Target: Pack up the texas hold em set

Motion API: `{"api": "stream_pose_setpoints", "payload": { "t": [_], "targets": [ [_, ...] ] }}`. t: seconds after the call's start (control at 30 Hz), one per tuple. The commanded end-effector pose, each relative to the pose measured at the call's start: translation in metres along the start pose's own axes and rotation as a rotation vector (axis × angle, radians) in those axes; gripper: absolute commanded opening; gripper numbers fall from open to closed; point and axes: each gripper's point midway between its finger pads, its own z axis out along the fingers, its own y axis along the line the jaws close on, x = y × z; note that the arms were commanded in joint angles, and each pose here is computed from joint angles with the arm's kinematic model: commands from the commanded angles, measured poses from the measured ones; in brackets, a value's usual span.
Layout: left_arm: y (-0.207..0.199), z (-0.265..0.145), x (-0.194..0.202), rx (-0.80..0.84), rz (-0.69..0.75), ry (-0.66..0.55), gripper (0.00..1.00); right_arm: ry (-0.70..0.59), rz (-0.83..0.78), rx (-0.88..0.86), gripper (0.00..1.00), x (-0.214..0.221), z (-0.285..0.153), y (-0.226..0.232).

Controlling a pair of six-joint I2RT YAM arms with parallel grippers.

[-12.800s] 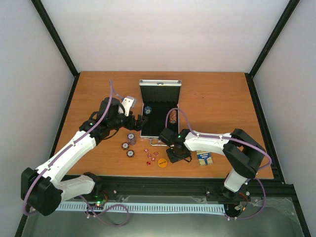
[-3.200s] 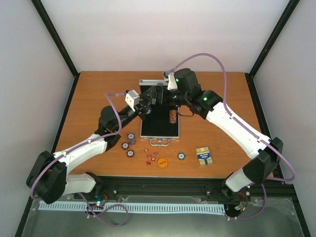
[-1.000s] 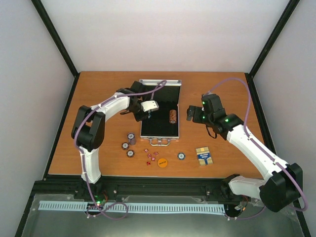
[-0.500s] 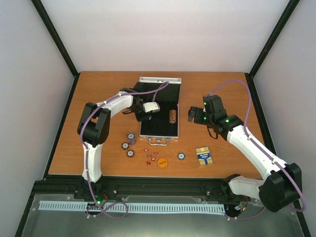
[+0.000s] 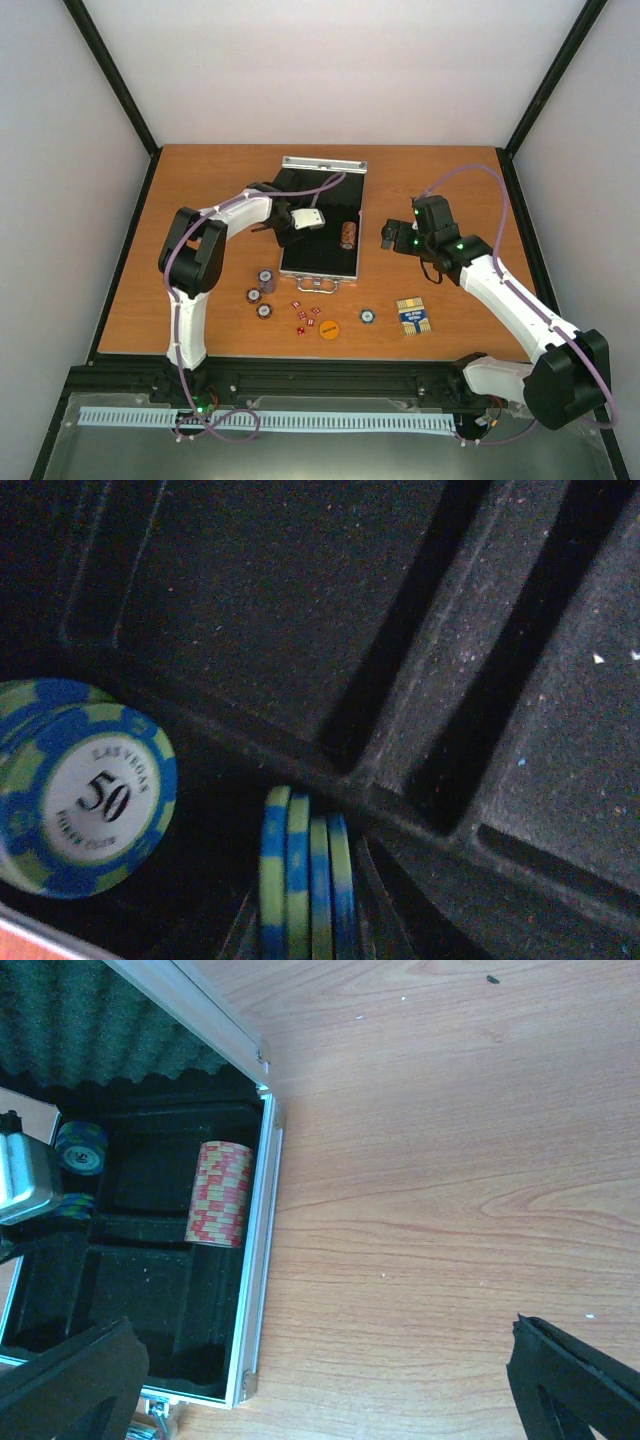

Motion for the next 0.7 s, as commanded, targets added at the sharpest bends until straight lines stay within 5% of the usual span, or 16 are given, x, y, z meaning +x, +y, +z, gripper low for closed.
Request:
{"api": "stream_pose_setpoints", "payload": {
  "t": [0.0, 0.67],
  "targets": [
    [0.008, 0.007, 0.006, -0.071, 0.042, 0.034, 0.25, -0.009, -0.003, -0.002, 1.0, -0.001, 0.001, -0.003],
    [0.028, -0.031, -0.015, -0.263, 0.072, -0.039, 0.51, 0.023, -0.013, -0.021, 1.0, 0.01, 0.006, -0.003]
  ]
}}
